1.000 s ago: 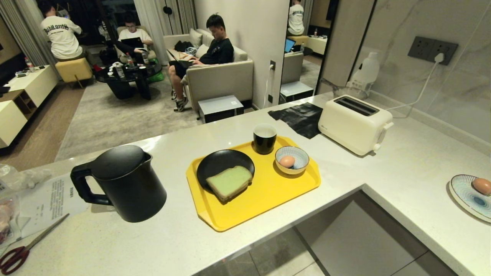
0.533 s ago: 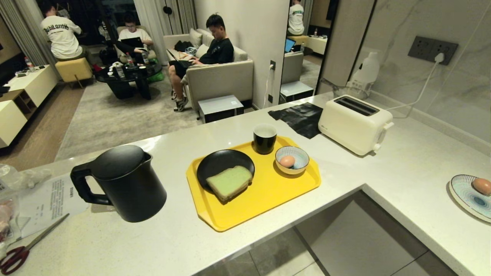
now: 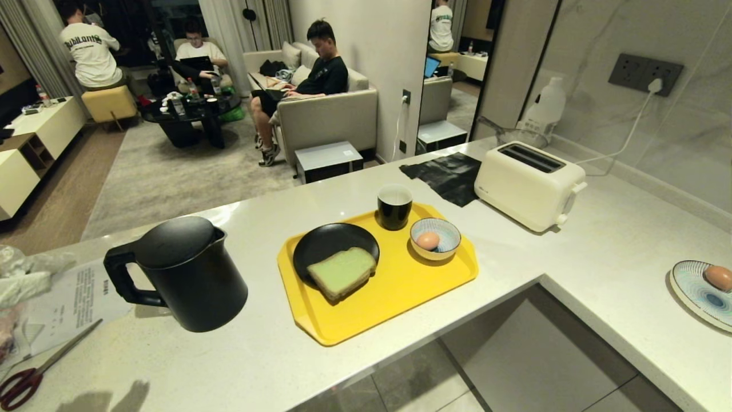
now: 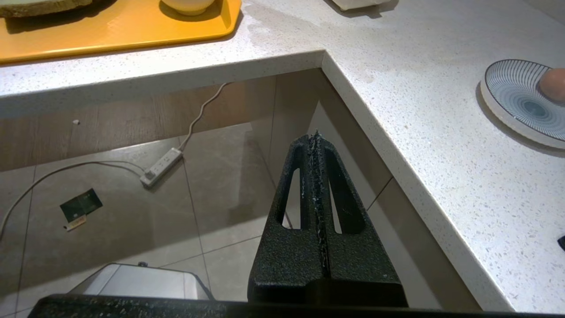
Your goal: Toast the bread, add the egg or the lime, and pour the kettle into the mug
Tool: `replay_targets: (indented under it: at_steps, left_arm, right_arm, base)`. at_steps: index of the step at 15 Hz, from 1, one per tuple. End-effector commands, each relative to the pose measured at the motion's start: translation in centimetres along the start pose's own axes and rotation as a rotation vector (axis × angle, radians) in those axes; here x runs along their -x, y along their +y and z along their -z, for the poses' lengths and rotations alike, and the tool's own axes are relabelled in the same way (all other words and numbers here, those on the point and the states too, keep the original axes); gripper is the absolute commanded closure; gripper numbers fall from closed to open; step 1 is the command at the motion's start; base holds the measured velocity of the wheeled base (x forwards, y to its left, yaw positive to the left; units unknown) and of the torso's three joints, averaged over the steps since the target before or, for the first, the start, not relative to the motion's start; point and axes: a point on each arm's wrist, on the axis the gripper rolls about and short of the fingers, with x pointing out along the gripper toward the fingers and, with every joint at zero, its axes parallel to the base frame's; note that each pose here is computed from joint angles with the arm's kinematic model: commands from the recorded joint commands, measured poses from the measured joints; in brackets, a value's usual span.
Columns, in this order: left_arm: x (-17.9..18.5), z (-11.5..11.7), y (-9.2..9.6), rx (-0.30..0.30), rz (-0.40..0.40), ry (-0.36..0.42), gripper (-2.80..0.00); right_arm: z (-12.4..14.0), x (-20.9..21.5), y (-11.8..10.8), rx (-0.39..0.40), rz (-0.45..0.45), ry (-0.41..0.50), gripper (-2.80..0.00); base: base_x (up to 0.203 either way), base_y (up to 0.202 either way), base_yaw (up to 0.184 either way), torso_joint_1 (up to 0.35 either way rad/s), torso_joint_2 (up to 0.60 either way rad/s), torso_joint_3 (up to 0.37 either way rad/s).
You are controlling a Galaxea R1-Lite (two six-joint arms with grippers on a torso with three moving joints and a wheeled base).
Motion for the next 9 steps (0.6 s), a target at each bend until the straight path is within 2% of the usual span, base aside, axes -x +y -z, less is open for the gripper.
replay_targets:
  at_steps: [1, 4, 6, 7, 9]
  left_arm:
    - [-0.7, -1.6, 0.7, 0.018, 0.064, 0.0, 0.0]
    - [0.1, -3.1, 3.4, -0.114, 0.032, -0.135, 0.0]
    - [1.4, -4.2, 4.6, -0.232, -0.023, -0.272, 0.0]
    - [2.1, -4.3, 4.8, -0.293, -0.053, -0.328, 0.0]
    - [2.5, -2.4, 4.8, -0.349, -0.093, -0.342, 0.0]
  right_arm:
    - [0.0, 0.0, 0.0, 0.001, -0.001, 0.002, 0.0]
    - [0.0, 0.0, 0.0, 0.001, -0.001, 0.002, 0.0]
    - [0.0, 0.0, 0.0, 0.001, -0.001, 0.002, 0.0]
    - [0.0, 0.0, 0.0, 0.001, -0.001, 0.002, 0.0]
    - [0.0, 0.0, 0.0, 0.001, -0.001, 0.002, 0.0]
  base:
    - [0.0, 0.0, 0.0, 0.0, 0.0, 0.0]
    - [0.0, 0.0, 0.0, 0.0, 0.0, 0.0]
    - [0.0, 0.0, 0.0, 0.0, 0.0, 0.0]
    - [0.0, 0.0, 0.0, 0.0, 0.0, 0.0]
    - [0.0, 0.0, 0.0, 0.0, 0.0, 0.0]
